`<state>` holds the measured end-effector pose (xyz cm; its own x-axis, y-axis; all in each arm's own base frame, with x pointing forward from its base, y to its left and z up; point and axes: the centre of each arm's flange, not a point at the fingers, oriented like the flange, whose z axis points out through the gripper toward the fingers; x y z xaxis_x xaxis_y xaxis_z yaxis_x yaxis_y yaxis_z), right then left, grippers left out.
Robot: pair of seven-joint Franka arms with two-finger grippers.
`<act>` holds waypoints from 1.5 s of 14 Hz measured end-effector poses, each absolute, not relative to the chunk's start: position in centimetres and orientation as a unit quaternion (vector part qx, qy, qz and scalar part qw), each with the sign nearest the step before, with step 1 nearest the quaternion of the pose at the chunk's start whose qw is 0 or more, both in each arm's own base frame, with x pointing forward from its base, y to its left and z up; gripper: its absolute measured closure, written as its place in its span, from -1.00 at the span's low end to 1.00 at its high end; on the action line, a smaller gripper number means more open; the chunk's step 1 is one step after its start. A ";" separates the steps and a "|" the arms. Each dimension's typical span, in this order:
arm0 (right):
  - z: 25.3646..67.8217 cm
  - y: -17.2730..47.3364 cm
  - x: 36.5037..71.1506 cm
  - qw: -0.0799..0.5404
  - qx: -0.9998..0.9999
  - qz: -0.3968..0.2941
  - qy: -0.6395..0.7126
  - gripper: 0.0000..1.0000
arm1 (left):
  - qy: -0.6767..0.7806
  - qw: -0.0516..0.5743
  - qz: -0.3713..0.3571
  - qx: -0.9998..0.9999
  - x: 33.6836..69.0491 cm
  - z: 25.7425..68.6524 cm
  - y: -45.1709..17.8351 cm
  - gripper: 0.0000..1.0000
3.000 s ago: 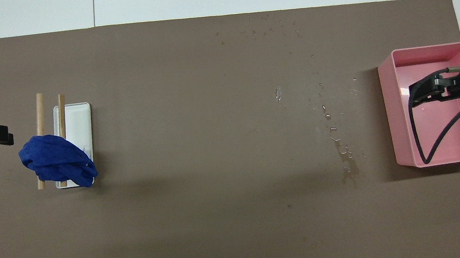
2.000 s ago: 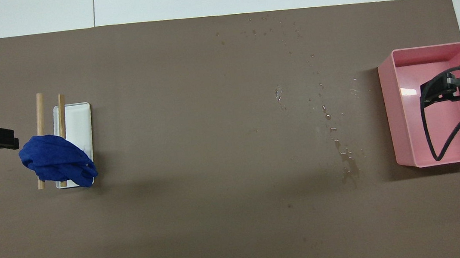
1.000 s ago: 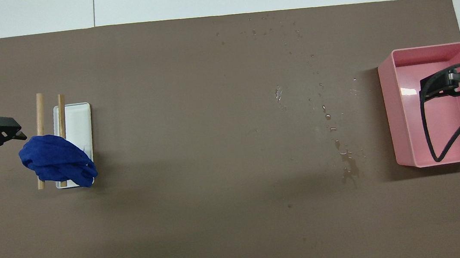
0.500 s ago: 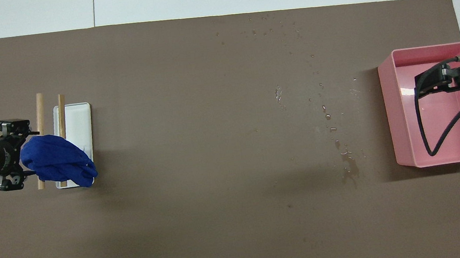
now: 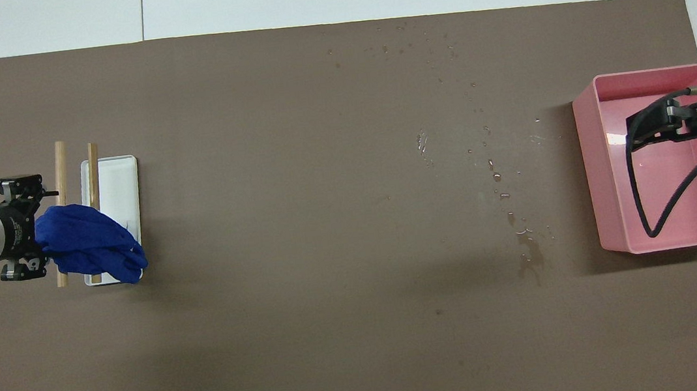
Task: Wipe water with towel using both arms
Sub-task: 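Reach the left gripper to the blue cloth and grasp it, then lift the cloth with the left gripper while the right gripper approaches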
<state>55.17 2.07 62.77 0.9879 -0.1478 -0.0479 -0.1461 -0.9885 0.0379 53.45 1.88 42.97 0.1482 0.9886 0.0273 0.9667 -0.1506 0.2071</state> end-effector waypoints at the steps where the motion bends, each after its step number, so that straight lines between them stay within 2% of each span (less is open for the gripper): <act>1: 62.8 2.1 55.2 0.017 0.997 -0.025 -0.074 -1.00 | 0.648 0.071 0.079 0.754 53.4 42.9 1.8 -1.00; 4: 62.8 2.1 55.2 0.017 0.997 -0.025 -0.073 -1.00 | 0.647 0.070 0.078 0.756 53.5 42.7 1.6 -1.00; 6: 62.8 2.2 55.2 0.017 0.997 -0.025 -0.073 -1.00 | 0.646 0.069 0.077 0.756 53.5 42.5 1.5 -0.92; 9: 62.8 2.5 55.2 0.017 0.997 -0.025 -0.070 -1.00 | 0.642 0.068 0.077 0.759 53.5 42.4 1.3 -0.12; 13: 62.8 2.7 55.1 0.017 0.997 -0.025 -0.068 -1.00 | 0.632 0.066 0.074 0.769 53.5 42.5 0.2 0.58; 17: 62.9 3.1 55.0 0.005 0.997 -0.026 -0.069 -1.00 | 0.621 0.033 0.026 0.782 53.3 43.3 -2.2 0.61; 21: 63.1 4.9 55.1 -0.026 0.993 -0.022 -0.111 -1.00 | 0.649 0.059 -0.038 0.758 55.2 48.7 -5.8 0.67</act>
<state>55.06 4.94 63.05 0.9745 -0.2188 -0.0498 -0.2210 -0.9742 -0.0462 55.18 -5.83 48.66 0.1554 0.9786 -0.1347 0.9877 -0.1514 0.0395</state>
